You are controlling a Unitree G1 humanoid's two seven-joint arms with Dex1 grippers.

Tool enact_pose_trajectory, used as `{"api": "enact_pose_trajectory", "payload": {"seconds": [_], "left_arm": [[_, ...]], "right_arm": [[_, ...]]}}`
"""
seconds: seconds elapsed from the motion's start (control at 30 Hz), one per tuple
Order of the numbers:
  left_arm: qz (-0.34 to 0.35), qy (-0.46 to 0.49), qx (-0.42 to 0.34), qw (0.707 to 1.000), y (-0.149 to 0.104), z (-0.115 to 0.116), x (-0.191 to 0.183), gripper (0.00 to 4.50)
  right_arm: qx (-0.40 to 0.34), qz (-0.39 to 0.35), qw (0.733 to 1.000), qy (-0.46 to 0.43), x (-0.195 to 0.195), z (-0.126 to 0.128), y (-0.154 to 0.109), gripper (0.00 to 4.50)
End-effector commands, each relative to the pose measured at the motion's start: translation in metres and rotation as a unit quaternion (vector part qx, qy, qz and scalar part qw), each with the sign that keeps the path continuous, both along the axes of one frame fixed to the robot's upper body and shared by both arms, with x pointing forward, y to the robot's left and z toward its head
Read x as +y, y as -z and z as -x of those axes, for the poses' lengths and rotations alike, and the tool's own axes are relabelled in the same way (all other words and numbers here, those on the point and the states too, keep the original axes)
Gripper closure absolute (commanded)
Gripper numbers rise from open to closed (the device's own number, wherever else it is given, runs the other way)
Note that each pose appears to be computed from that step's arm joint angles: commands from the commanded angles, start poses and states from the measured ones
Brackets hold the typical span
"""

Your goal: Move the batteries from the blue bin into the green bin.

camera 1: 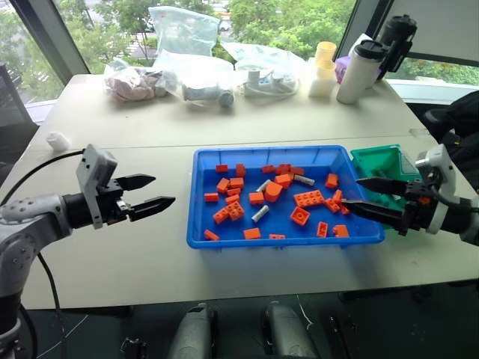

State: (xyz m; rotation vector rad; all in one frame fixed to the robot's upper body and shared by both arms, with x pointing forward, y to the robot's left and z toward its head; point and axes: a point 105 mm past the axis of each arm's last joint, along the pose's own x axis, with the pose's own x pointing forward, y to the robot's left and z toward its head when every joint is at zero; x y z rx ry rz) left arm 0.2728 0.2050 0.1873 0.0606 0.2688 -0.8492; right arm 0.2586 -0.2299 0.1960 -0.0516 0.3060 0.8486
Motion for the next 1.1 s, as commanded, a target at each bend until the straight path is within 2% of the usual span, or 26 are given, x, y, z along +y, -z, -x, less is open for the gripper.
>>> {"api": "enact_pose_trajectory", "payload": {"seconds": [0.03,0.37,0.63,0.77,0.9,1.1], "left_arm": [[-0.004,0.002,-0.023,1.0,-0.012,0.002,0.001,0.0],[-0.018,0.01,-0.008,1.0,-0.003,0.006,0.0,0.0],[-0.023,0.011,-0.021,0.999,-0.009,0.003,0.001,0.0],[-0.056,0.023,-0.019,0.998,-0.005,0.003,0.005,0.0],[-0.109,0.051,-0.028,0.992,-0.016,-0.005,0.014,0.0],[-0.136,0.156,-0.028,0.978,-0.031,-0.002,-0.008,0.0]], "right_arm": [[-0.019,-0.001,1.0,-0.01,0.004,0.002,-0.008,0.04],[-0.02,0.004,1.0,-0.007,0.005,0.001,-0.003,0.04],[-0.022,0.01,1.0,-0.004,0.005,-0.005,-0.004,0.04],[-0.031,0.024,0.999,0.013,0.004,-0.01,-0.003,0.04],[-0.036,0.003,0.999,-0.004,0.018,-0.012,-0.009,0.04],[-0.018,0.021,0.997,-0.066,0.062,-0.019,0.004,0.04]]}}
